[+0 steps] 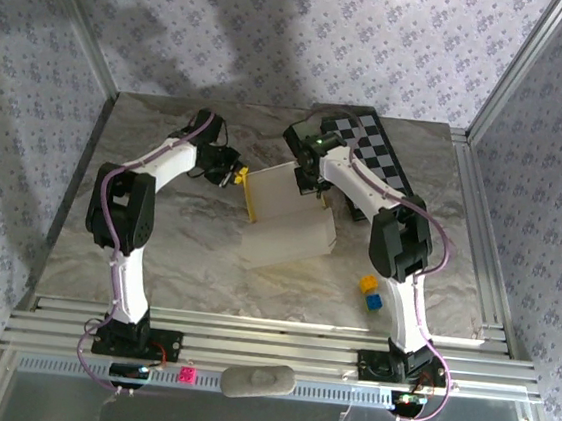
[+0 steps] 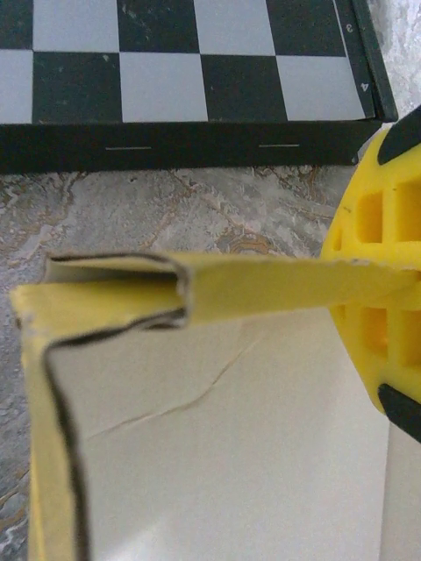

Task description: Fold the paper box

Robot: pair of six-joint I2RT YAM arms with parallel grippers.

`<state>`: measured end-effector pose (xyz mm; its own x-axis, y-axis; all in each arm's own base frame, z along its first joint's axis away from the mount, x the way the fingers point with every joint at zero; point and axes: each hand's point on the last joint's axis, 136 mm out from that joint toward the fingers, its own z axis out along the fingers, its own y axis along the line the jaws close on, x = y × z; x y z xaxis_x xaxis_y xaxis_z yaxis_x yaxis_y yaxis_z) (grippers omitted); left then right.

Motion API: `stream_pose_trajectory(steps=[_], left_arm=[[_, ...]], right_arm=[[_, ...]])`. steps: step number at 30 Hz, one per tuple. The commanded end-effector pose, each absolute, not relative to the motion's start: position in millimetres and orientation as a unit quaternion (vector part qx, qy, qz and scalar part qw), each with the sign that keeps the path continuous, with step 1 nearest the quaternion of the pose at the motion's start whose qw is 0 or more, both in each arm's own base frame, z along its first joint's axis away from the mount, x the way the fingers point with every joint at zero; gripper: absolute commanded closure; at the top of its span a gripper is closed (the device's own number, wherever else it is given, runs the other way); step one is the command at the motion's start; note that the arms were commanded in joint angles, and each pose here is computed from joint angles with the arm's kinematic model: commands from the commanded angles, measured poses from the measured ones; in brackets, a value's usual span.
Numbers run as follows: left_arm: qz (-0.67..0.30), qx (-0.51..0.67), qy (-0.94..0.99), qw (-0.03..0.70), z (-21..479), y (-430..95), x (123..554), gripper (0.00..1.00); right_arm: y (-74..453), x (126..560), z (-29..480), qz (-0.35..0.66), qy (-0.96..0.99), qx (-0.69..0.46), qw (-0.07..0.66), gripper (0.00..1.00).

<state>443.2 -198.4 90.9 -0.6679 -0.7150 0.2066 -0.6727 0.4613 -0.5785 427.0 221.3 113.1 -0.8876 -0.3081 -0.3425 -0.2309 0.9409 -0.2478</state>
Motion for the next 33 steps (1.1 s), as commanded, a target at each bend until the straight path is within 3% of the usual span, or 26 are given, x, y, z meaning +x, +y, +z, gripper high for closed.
stream_pose_trajectory(steps=[1,6,12,18,28,33], left_arm=[[-0.331,-0.39,0.859,0.02,103.0,-207.0,428.0,0.85],[-0.311,-0.38,0.871,0.026,106.0,-200.2,422.8,0.69],[-0.287,-0.363,0.886,0.028,107.7,-193.3,416.3,0.6],[-0.278,-0.361,0.89,0.033,107.7,-189.2,413.1,0.58],[-0.284,-0.366,0.886,0.014,94.1,-193.3,410.9,0.67],[-0.275,-0.366,0.889,0.006,81.7,-192.9,411.8,0.73]], right_arm=[[226.5,421.2,96.1,-0.087,0.974,-0.129,0.167,1.0],[223.2,415.2,81.8,-0.086,0.98,-0.122,0.131,1.0],[220.1,410.5,70.6,-0.09,0.984,-0.115,0.104,1.0],[220.7,411.4,70.4,-0.086,0.985,-0.112,0.101,1.0],[228.2,406.9,68.3,-0.063,0.99,-0.1,0.077,1.0],[236.0,403.8,68.7,-0.04,0.993,-0.093,0.065,0.76]])
